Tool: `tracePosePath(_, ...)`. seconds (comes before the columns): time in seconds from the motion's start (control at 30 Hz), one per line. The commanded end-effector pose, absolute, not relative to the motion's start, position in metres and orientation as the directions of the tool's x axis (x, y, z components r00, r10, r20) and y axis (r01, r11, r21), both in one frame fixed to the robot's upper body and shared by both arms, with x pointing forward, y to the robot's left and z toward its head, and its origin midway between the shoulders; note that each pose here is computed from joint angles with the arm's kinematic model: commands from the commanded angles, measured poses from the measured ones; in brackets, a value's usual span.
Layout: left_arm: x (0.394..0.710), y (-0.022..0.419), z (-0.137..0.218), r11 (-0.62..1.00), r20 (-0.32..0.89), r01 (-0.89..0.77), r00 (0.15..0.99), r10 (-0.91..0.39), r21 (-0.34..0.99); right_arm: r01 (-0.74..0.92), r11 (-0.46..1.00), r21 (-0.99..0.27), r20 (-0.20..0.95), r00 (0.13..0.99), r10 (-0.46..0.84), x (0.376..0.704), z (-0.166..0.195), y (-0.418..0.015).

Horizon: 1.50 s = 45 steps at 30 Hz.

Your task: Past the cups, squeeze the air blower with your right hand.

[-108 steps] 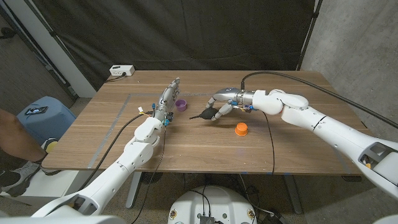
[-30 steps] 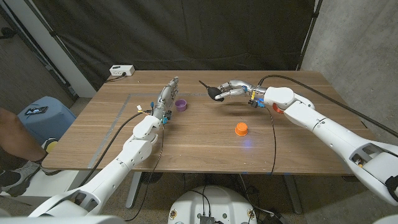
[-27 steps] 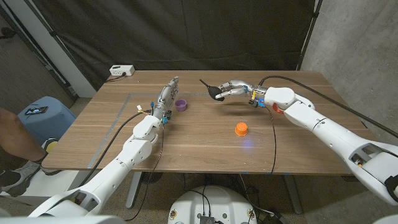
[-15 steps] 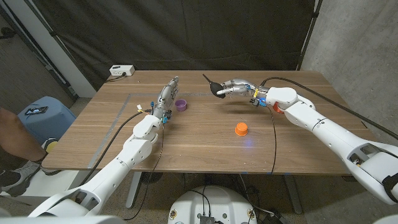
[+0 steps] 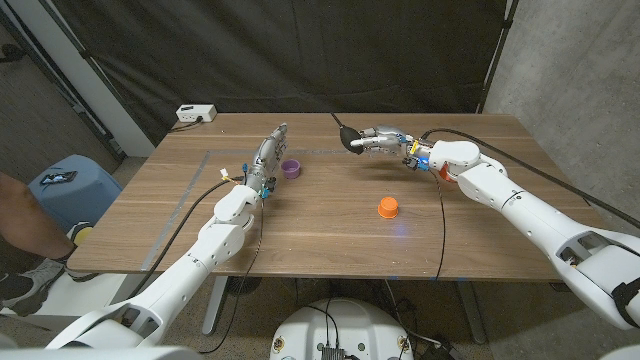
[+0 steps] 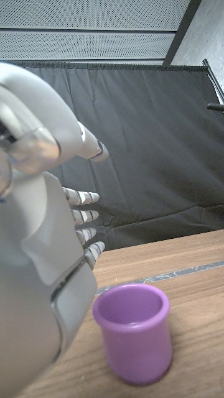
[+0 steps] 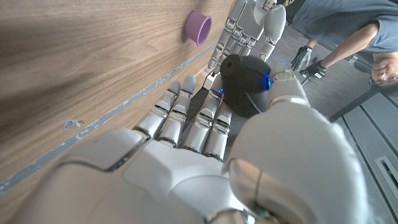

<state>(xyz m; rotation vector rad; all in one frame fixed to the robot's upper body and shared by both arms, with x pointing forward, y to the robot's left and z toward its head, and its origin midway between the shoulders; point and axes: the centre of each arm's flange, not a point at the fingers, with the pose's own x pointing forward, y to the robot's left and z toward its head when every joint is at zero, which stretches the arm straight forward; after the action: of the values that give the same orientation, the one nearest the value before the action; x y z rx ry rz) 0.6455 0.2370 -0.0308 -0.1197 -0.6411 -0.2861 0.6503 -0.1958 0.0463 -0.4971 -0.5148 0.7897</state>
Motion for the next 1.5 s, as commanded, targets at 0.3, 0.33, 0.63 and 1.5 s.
tracePosePath(0.3, 0.644, 0.236, -0.028, 0.953, 0.613, 0.303, 0.756, -0.23, -0.016, -0.67, 0.632, -0.389, 0.242, 0.588, 0.772, 0.657, 0.032, -0.205)
tracePosePath(0.33, 0.644, 0.236, -0.028, 0.953, 0.613, 0.303, 0.756, -0.23, -0.016, -0.67, 0.632, -0.389, 0.242, 0.588, 0.772, 0.657, 0.032, -0.205)
tracePosePath(0.63, 0.644, 0.235, -0.029, 0.952, 0.611, 0.305, 0.757, -0.231, -0.018, -0.691, 0.635, -0.345, 0.242, 0.588, 0.772, 0.659, 0.025, -0.209)
tracePosePath(1.5, 0.645, 0.234, -0.032, 0.952, 0.602, 0.305, 0.764, -0.229, -0.024, -0.713, 0.639, -0.289, 0.237, 0.594, 0.769, 0.664, 0.011, -0.211)
